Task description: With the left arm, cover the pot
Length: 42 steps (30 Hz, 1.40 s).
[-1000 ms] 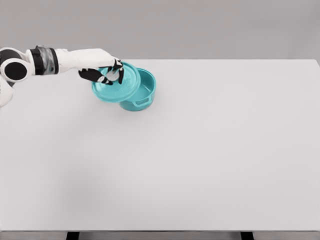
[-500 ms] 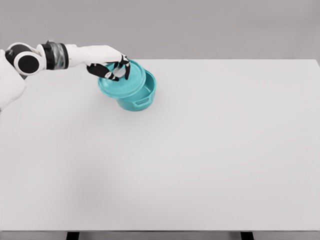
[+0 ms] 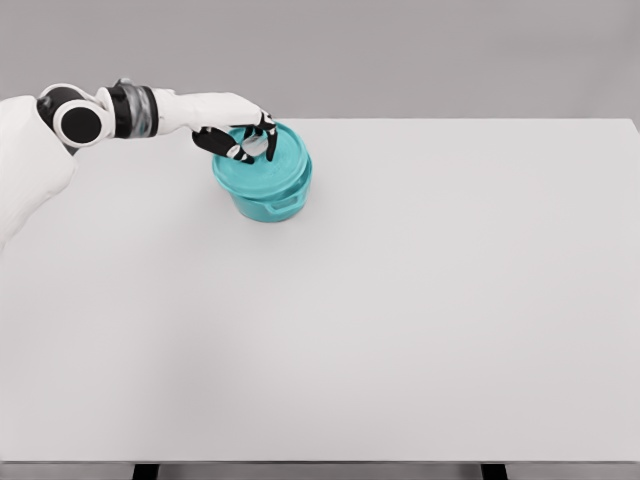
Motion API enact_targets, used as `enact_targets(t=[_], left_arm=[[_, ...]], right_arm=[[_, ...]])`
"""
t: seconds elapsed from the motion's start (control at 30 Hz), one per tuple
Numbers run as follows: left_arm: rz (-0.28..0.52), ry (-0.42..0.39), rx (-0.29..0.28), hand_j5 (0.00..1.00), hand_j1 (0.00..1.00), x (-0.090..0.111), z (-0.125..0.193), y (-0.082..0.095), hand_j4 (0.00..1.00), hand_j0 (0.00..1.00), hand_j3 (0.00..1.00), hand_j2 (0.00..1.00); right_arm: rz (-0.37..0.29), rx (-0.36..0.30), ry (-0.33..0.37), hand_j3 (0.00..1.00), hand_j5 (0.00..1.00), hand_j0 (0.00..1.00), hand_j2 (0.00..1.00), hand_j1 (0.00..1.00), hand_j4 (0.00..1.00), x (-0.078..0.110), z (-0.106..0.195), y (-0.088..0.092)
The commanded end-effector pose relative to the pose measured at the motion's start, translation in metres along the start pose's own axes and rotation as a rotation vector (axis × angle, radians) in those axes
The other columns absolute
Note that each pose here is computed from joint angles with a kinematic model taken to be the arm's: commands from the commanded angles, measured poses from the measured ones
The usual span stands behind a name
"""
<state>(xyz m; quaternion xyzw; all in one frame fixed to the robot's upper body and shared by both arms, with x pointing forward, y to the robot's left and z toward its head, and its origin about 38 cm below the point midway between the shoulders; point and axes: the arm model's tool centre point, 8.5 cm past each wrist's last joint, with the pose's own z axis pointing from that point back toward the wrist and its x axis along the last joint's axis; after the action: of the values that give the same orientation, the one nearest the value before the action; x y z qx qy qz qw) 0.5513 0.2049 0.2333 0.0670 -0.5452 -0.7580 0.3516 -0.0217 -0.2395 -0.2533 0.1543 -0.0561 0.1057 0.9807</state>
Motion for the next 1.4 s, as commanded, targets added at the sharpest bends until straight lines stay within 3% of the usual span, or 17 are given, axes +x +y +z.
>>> enact_targets(t=[0.0, 1.37], left_arm=[[0.002, -0.001, 0.006, 0.40, 0.40, 0.001, -0.001, 0.002, 0.40, 0.40, 0.40, 0.40], [0.013, 0.022, -0.005, 0.43, 0.43, -0.002, -0.013, 0.002, 0.43, 0.43, 0.43, 0.43]], right_arm=[[0.001, 0.000, 0.000, 1.00, 1.00, 1.00, 1.00, 1.00, 1.00, 0.000, 0.000, 0.000], [0.001, 0.000, 0.000, 1.00, 1.00, 1.00, 1.00, 1.00, 1.00, 0.000, 0.000, 0.000]])
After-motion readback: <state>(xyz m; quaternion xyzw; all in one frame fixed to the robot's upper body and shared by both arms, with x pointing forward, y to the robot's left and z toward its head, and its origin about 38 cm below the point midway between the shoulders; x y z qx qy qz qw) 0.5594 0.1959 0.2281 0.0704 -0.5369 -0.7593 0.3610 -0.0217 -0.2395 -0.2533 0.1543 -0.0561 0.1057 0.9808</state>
